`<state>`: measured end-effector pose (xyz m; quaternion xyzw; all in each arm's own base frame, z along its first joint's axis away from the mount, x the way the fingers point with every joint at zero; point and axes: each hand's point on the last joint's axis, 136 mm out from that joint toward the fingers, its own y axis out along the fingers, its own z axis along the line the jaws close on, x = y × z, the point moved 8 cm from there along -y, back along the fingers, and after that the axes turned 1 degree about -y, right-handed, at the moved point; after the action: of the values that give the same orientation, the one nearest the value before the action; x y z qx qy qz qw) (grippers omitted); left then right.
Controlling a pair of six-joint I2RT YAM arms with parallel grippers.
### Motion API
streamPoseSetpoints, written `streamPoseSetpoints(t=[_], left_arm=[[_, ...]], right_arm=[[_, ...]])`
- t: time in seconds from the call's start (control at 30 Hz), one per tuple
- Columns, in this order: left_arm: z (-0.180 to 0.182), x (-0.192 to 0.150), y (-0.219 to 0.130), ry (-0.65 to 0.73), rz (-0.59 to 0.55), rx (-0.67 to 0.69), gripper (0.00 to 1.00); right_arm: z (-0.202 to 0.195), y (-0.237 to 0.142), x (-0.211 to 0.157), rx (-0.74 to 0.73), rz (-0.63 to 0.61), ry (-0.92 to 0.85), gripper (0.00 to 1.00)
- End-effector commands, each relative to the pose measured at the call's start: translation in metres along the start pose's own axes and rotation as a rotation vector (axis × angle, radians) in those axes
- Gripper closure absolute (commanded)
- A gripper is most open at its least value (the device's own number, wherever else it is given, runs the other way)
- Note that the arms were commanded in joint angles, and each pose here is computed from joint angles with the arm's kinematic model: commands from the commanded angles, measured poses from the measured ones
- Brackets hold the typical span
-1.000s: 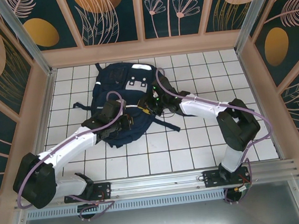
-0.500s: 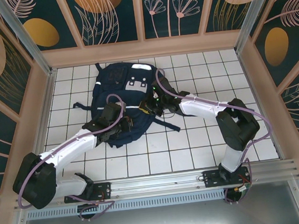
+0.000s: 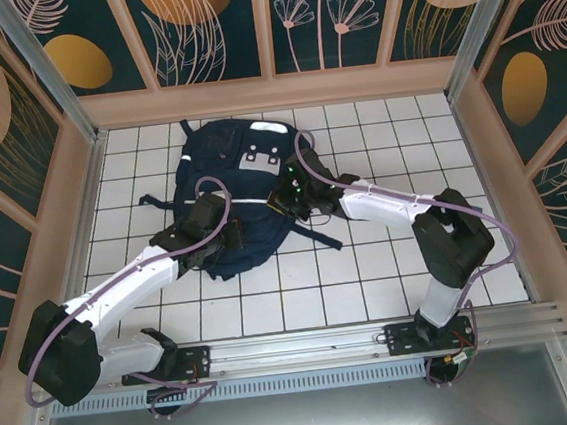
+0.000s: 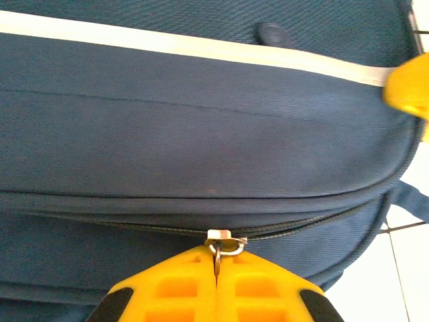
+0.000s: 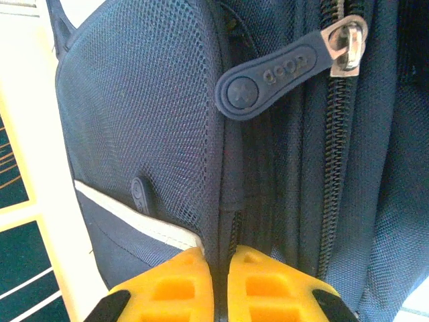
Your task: Pack the student bag
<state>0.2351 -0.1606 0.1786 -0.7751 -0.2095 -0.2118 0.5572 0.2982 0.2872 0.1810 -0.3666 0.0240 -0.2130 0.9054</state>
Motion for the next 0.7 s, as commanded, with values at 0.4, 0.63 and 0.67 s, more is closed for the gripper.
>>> streamPoseSetpoints(t=[0.4, 0.63, 0.67], left_arm=[[0.058, 0.009, -0.018, -0.118, -0.052, 0.38, 1.0], [0.076, 0.019, -0.012, -0.29, -0.1, 0.422, 1.0], [0.077, 0.022, -0.011, -0.316, -0.111, 0.42, 1.0]], right_arm=[[-0.035, -0.044, 0.053, -0.177, -0.34, 0.02, 1.0], [-0.031, -0.043, 0.053, -0.148, -0.323, -0.03, 1.0], [-0.03, -0.042, 0.052, -0.141, -0.318, -0.041, 1.0]])
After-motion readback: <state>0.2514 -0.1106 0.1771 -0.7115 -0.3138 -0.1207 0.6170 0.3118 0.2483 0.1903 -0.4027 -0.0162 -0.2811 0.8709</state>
